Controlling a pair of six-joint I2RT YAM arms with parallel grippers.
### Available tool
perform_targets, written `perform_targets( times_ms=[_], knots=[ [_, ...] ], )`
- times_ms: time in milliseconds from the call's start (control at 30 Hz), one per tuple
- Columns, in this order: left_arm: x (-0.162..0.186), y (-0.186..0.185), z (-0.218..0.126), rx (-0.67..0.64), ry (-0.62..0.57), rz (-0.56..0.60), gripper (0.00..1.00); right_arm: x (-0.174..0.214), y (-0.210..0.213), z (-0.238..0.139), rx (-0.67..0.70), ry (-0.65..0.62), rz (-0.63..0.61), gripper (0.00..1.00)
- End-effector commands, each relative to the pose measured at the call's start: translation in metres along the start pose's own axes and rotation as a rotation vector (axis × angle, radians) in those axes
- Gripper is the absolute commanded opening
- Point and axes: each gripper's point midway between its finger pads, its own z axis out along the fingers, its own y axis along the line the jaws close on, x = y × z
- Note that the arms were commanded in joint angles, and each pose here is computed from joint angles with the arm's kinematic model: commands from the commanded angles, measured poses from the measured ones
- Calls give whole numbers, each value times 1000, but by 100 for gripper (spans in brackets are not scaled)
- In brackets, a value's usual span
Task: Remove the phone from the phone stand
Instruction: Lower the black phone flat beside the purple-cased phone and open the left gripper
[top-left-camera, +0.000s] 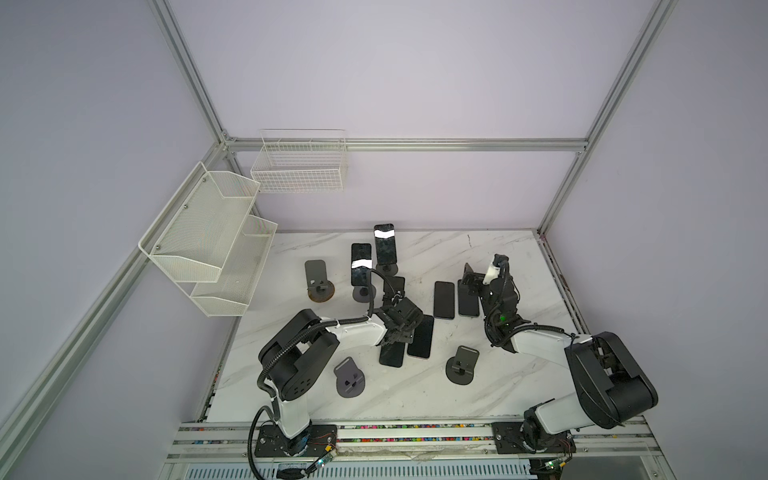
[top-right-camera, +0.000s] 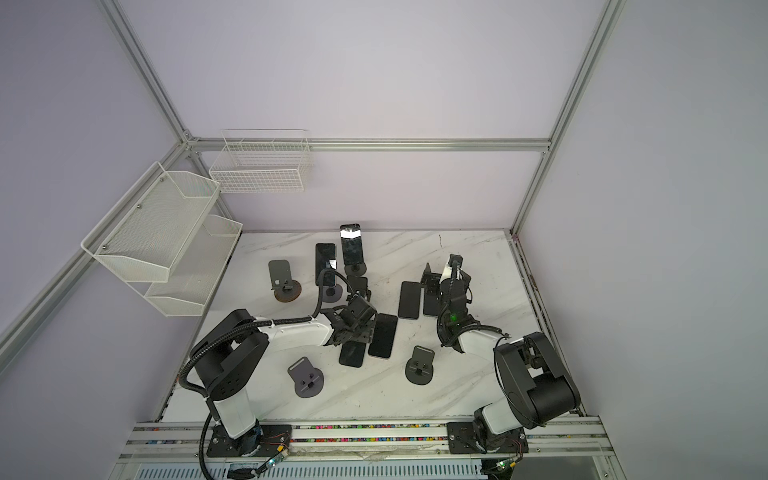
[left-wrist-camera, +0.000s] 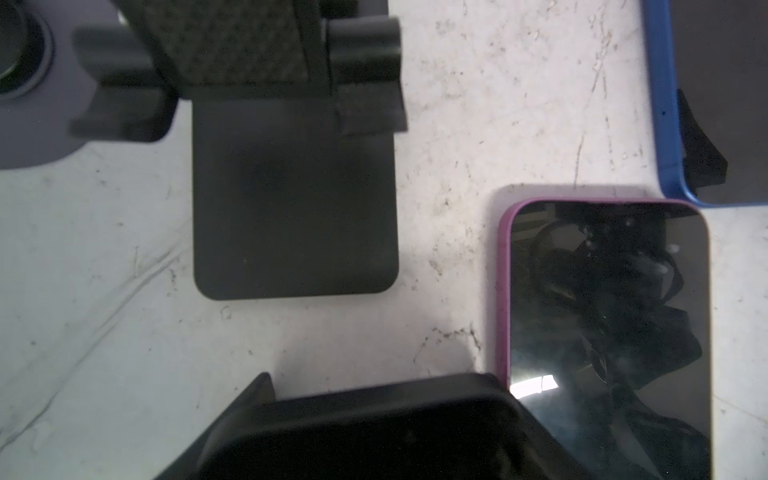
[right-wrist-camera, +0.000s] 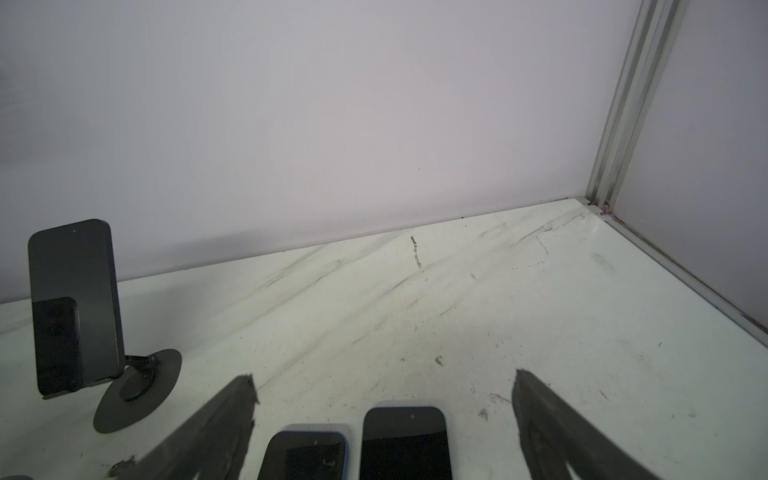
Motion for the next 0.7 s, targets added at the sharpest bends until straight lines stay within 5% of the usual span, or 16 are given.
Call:
perform_targets(
  times_ms=[0, 667],
  knots=[
    [86, 13, 29, 1, 298, 6, 75, -11, 1, -1, -6, -36, 2, 97],
    [109, 20, 20, 19, 336, -68, 75, -10, 2, 0, -6, -30, 0, 97]
  ],
)
